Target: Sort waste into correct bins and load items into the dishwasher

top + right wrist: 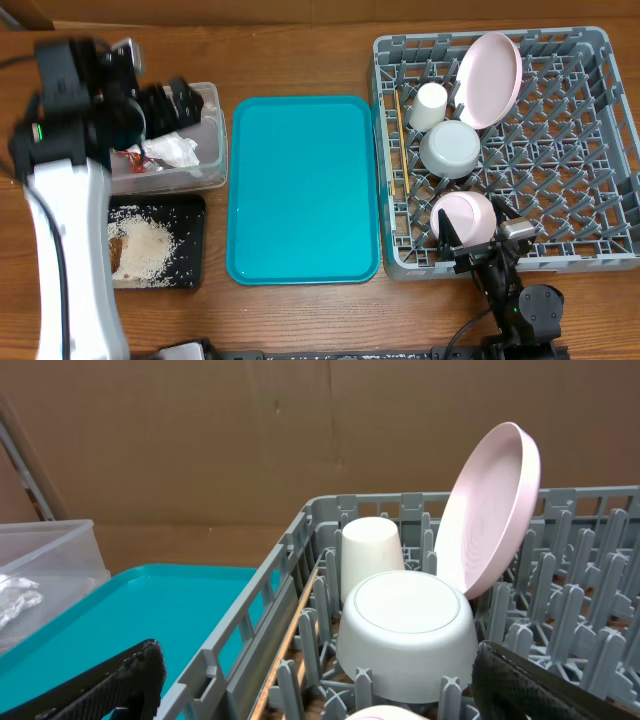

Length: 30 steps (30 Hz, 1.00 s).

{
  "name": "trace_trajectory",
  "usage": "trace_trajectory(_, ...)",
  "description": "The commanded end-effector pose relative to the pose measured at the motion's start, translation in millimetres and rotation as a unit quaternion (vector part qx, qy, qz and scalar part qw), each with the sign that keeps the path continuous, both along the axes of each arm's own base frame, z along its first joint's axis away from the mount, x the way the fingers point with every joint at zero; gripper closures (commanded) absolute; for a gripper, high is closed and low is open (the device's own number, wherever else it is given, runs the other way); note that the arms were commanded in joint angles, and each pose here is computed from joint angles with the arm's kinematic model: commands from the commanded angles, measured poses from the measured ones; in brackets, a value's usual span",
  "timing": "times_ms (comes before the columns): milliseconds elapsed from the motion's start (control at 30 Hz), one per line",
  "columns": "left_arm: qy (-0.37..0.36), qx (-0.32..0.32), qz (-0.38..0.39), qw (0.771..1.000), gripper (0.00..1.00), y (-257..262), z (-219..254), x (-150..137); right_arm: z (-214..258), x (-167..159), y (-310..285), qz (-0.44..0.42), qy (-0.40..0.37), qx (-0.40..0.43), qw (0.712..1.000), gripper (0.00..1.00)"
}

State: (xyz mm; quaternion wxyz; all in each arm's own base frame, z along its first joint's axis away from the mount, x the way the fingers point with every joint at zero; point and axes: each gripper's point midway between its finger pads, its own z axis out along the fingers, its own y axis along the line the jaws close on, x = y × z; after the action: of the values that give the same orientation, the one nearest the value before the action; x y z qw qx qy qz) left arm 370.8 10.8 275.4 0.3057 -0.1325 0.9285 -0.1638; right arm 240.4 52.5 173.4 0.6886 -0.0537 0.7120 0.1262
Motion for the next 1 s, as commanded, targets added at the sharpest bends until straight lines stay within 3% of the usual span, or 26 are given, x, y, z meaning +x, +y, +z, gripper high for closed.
trace_trajectory(0, 0.045, -0.012, 0.005, 0.999, 0.00, -13.0, -40.5, -61.5, -1.2, 0.5, -2.4, -0.007, -0.003, 0.003, 1.000, 0.00)
trace_trajectory(167, 0.088, -0.004, 0.015, 0.996, 0.00, -19.8, -105.3, -132.8, -1.2, 0.5, -2.4, -0.007, -0.003, 0.003, 1.000, 0.00)
trace_trajectory(300, 0.083, 0.026, 0.033, 0.996, 0.00, -14.0, -144.7, -165.5, -1.2, 0.5, -2.4, -0.007, -0.003, 0.003, 1.000, 0.00)
trace_trajectory(467, -0.030, 0.024, 0.059, 0.997, 0.00, -12.0, -157.4, -153.8, -1.2, 0.5, -2.4, -0.007, -0.003, 0.003, 1.000, 0.00)
trace_trajectory(567, -0.170, 0.031, 0.069, 0.983, 0.00, -7.9, -139.8, -130.2, -1.2, 0.5, -2.4, -0.007, -0.003, 0.003, 1.000, 0.00)
trace_trajectory(700, -0.283, 0.043, 0.069, 0.956, 0.00, -5.6, -117.8, -118.2, -1.2, 0.6, -2.4, -0.007, -0.002, 0.003, 1.000, 0.00)
trace_trajectory(967, -0.361, 0.051, 0.068, 0.929, 0.00, -5.9, -121.8, -117.9, -1.2, 0.6, -2.4, -0.007, -0.002, 0.003, 1.000, 0.00)
